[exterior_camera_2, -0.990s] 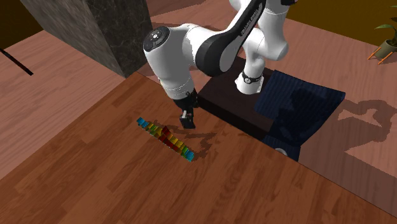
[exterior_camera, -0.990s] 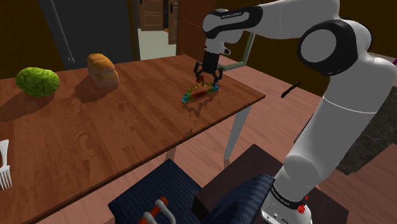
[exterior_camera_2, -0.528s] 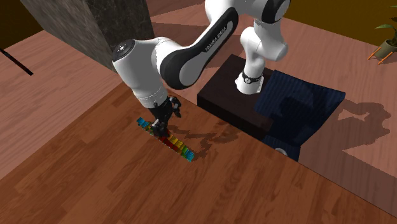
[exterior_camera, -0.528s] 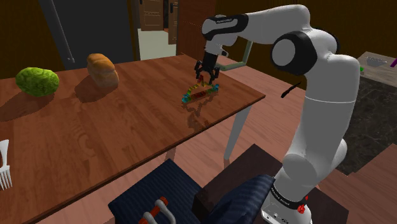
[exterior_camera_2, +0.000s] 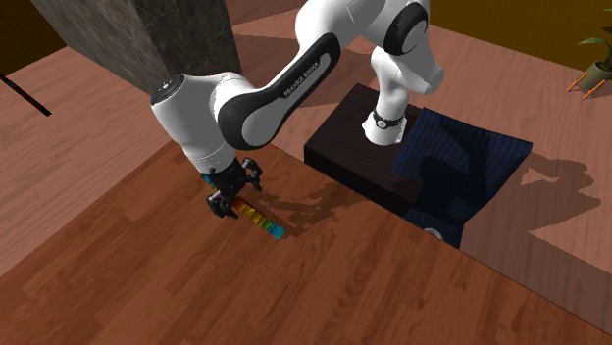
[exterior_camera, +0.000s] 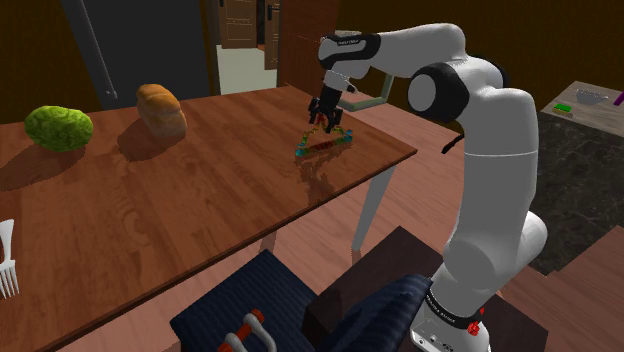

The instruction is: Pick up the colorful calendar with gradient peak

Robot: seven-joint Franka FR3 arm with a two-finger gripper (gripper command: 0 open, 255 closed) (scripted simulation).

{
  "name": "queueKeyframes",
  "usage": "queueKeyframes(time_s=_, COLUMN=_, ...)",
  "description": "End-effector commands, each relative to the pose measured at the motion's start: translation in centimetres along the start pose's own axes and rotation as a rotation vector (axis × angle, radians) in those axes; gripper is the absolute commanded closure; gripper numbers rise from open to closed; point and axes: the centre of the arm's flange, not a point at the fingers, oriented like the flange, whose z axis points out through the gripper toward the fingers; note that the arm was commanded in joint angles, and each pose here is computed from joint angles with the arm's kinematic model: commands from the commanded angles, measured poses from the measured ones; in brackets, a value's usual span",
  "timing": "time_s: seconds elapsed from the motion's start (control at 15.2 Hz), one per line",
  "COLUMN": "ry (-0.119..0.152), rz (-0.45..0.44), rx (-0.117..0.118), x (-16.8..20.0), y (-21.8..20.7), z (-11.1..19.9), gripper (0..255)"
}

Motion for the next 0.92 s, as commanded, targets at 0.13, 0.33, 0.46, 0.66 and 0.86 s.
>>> queueKeyframes(time_s=0.13, ry=-0.002, rz=0.010, rx=-0.017, x=1.1, y=0.3, z=3.1, gripper=0)
queueKeyframes(time_s=0.33, ry=-0.002, rz=0.010, rx=-0.017, x=1.3, y=0.3, z=3.0, gripper=255)
queueKeyframes(time_s=0.46, ry=-0.002, rz=0.010, rx=-0.017, x=1.6, y=0.2, z=2.7, gripper=255)
queueKeyframes(time_s=0.66, ry=-0.001, rz=0.010, rx=-0.017, x=1.6, y=0.5, z=2.6, gripper=255)
queueKeyframes(time_s=0.86, ry=-0.002, rz=0.010, rx=-0.017, x=1.6, y=0.8, z=2.3, gripper=255)
